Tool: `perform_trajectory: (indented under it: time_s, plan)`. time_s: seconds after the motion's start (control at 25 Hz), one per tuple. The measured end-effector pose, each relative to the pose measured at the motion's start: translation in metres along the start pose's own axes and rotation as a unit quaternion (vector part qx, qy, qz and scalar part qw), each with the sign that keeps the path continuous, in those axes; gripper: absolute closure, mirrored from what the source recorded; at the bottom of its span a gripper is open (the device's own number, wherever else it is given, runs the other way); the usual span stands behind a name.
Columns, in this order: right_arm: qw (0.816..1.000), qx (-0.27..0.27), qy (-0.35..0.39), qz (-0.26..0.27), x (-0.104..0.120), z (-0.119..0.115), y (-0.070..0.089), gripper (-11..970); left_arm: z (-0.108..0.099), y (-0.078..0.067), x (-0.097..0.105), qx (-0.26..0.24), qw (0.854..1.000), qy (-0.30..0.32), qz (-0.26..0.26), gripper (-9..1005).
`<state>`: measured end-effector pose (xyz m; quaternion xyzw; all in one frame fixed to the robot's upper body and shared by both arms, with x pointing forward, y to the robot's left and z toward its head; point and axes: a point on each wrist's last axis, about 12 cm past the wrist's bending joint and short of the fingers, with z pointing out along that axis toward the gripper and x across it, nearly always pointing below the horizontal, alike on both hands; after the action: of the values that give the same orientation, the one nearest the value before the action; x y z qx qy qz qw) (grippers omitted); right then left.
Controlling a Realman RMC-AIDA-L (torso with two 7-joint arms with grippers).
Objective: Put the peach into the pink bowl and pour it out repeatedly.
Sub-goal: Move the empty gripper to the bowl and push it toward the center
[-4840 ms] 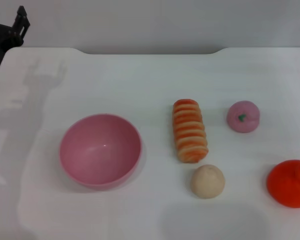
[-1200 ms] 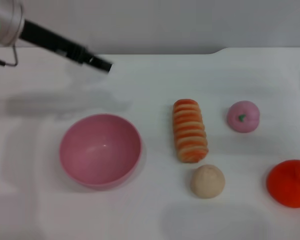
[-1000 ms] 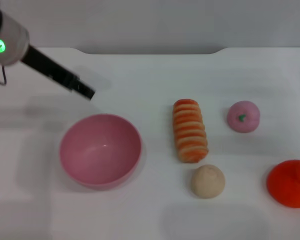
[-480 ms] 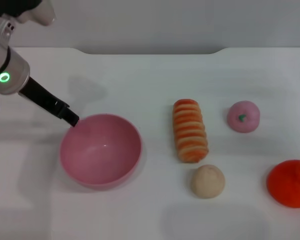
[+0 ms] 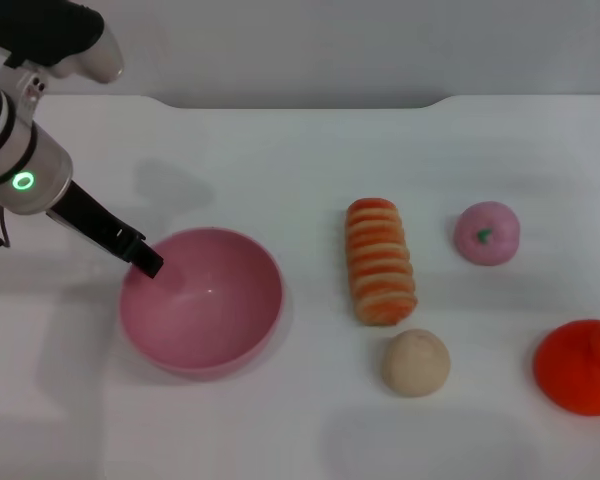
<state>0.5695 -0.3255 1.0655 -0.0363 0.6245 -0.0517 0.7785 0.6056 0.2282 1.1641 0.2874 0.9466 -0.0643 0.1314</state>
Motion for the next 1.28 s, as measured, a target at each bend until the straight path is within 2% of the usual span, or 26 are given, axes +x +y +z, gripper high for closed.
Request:
perform_trajectory:
  time_s: [0.68, 1.2, 1.28]
  plan:
    - [1.000, 0.002, 0.001, 0.000, 0.000, -0.001, -0.001, 553, 0.018, -0.004, 0.002, 0.003, 1.000, 0.012, 0.007, 311]
    - [1.000, -0.001, 0.003, 0.000, 0.002, -0.003, 0.000, 553, 0.028, -0.002, 0.007, 0.004, 1.000, 0.012, 0.000, 311]
    - [1.000, 0.000, 0.004, 0.000, 0.002, -0.004, 0.000, 553, 0.028, -0.002, 0.008, 0.003, 1.000, 0.013, 0.000, 365]
